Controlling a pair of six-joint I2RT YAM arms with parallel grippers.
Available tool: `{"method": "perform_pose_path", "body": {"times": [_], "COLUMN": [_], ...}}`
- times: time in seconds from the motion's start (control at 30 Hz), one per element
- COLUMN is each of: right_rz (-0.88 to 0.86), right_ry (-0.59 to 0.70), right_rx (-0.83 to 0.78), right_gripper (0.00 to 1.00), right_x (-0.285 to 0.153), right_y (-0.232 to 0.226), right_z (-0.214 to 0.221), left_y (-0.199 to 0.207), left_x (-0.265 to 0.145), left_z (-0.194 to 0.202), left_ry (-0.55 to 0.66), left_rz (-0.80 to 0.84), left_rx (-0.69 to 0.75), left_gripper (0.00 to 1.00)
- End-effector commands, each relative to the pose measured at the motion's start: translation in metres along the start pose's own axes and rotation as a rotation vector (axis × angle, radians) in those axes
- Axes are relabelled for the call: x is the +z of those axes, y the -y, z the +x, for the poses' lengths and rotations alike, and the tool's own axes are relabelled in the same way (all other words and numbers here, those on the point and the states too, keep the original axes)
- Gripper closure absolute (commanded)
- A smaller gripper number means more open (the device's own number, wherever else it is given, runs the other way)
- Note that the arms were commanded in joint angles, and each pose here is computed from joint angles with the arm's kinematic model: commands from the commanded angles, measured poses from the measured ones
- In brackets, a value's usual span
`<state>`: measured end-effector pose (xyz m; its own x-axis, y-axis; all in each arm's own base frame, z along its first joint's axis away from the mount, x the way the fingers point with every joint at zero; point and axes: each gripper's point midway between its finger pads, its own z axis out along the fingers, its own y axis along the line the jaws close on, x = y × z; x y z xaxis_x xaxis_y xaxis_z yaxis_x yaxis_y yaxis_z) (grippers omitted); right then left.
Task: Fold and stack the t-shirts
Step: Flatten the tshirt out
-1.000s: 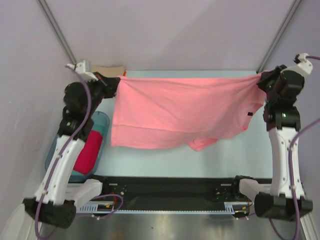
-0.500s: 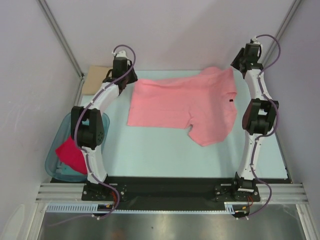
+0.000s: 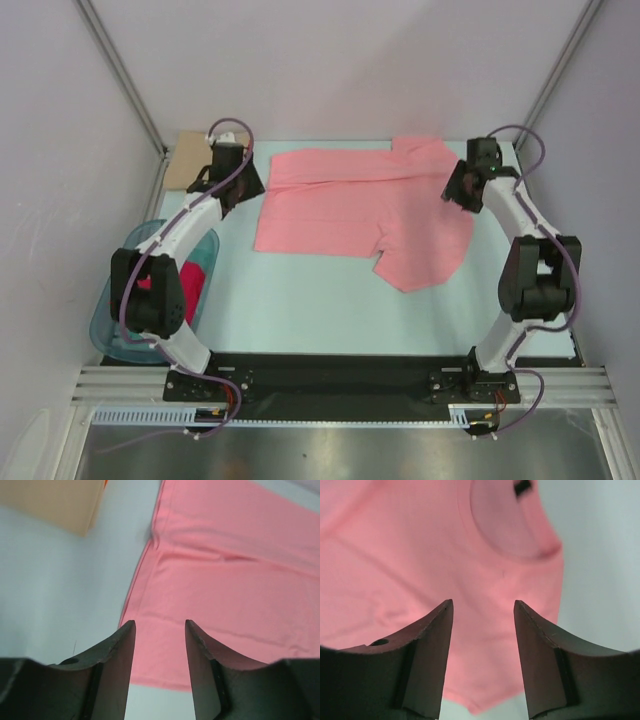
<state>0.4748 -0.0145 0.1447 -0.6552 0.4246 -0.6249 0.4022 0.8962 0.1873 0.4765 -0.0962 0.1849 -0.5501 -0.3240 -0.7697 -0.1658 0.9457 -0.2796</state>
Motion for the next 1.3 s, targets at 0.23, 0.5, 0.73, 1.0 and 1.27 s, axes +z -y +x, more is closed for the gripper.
{"method": "perform_pose_path", "body": {"times": [0.23,0.5,0.73,1.0,1.27], "right_rz": [-0.070,-0.125,-0.101,-0.143,-0.079], "right_ry": [0.008,-0.140,-0.177,-0.241,-0.280], "right_rx": [-0.015,-0.003,0.036,0.126,0.280], "right_gripper": [0.44,0.44,0.43,0.43,0.42], "right_x": [-0.094,-0.099,-0.089,-0.081,-0.073], "right_y": [-0.023,-0.024,-0.008,0.000,0.014], "right_z": [0.107,0.168,0.182,0.190,0.208], "left_y": [-0.047,-0.064,-0.075,-0.076,-0.081], "left_x": [-0.035,-0.015,-0.009,0.002,0.010], "left_z": [0.090,0.140,0.162,0.172,0.189], "left_ry": [-0.120,-0.236,-0.275,-0.304,-0.341], "left_rz": [-0.186,-0.323,-0.372,-0.383,-0.395], "left_rx": [-0.199,-0.228,-0.225,-0.222,-0.210], "left_gripper": [0.55,0.56,0.53,0.53,0.76]}}
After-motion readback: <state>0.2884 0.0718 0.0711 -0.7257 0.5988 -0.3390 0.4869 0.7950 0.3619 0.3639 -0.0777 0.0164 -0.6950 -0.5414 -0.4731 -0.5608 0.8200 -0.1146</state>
